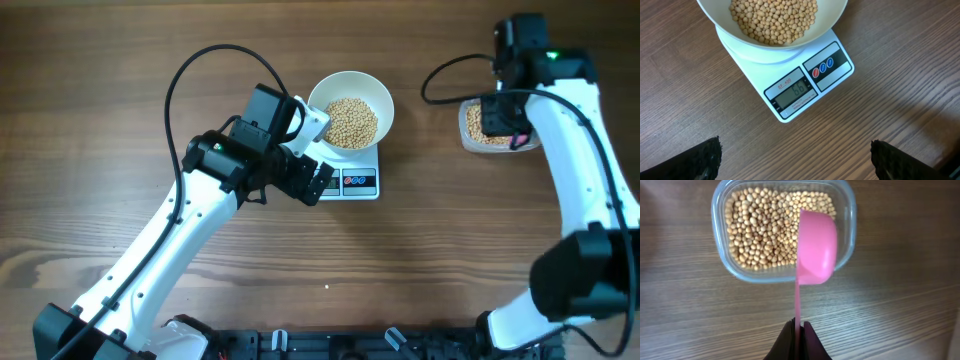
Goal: Scoop item into bowl and weigh 150g on scale
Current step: 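Scoop soybeans from the tub with the pink scoop, right gripper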
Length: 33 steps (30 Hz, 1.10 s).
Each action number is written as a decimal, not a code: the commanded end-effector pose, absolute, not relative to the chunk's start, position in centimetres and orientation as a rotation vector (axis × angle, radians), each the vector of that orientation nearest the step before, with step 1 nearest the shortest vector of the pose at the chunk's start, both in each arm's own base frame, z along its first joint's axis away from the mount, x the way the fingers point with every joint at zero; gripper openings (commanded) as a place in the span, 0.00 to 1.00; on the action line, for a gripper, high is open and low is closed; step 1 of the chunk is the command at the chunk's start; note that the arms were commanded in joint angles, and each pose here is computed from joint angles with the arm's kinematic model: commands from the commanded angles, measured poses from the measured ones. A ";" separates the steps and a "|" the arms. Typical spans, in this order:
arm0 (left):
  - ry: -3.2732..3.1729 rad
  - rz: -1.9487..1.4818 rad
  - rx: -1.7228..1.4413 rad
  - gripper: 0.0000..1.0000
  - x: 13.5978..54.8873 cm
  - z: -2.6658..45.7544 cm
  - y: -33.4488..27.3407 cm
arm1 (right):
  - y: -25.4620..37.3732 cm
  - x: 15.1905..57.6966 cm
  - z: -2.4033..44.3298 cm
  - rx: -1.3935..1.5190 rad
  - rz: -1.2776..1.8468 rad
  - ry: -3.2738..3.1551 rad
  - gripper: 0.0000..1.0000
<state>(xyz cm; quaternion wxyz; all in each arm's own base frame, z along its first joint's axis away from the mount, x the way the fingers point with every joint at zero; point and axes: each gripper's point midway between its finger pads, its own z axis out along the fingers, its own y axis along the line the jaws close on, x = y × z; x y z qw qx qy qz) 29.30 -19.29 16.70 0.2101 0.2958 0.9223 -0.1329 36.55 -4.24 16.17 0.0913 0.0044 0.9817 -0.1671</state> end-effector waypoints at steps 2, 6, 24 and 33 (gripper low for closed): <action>2.535 -0.369 0.798 1.00 29.6 17.9 -19.2 | -4.7 37.3 14.3 -0.068 -0.592 2.959 0.04; 2.536 -0.369 0.797 1.00 29.6 17.9 -19.2 | -4.9 38.1 13.4 -0.078 -0.610 2.955 0.04; 2.536 -0.369 0.797 1.00 29.6 17.9 -19.2 | 0.7 39.1 12.1 -0.226 -0.124 2.971 0.04; 2.536 -0.369 0.797 1.00 29.6 17.9 -19.2 | 1.7 39.4 12.1 -0.182 -0.029 2.959 0.04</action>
